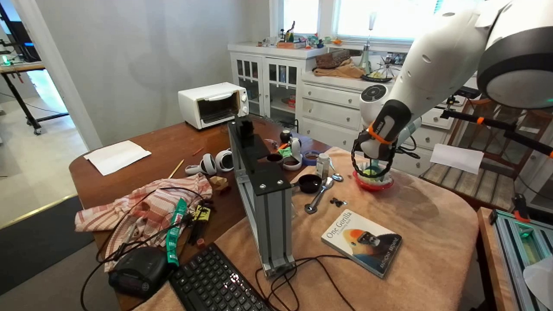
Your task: Use the blue ladle to scoop the green ball and put it in the grey masking tape hole
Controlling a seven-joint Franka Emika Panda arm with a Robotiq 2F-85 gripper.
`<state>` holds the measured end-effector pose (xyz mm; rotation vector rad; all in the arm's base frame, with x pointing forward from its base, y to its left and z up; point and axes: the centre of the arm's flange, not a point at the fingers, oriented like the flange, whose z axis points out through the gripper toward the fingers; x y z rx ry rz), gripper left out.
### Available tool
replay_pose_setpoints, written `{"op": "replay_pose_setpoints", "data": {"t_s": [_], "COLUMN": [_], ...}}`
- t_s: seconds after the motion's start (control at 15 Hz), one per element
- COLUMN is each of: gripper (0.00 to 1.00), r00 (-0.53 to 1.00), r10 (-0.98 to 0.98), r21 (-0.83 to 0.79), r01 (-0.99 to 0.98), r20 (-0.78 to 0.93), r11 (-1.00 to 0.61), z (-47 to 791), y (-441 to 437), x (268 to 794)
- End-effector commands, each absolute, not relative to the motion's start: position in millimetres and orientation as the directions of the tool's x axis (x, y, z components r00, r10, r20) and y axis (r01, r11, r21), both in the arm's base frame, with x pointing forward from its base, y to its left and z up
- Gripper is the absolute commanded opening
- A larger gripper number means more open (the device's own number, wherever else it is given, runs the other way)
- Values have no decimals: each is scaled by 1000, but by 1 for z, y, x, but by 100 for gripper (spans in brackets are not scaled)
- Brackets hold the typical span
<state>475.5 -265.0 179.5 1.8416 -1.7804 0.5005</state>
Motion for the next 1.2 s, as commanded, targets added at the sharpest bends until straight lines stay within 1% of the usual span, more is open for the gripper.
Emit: {"op": "replay_pose_setpoints", "data": {"t_s": [0.0,0.6,1.13], "gripper": [35,35,35], "r00": [-29,-176,-190], "r10": [-780,-668,-610], "r21": [45,-78,-89], "r01": [-996,-982,-977], "r20": [625,723,769], "r11": [73,174,192], "z": [181,175,161], "y": [-247,-223,-215], "x": [477,491,497]}}
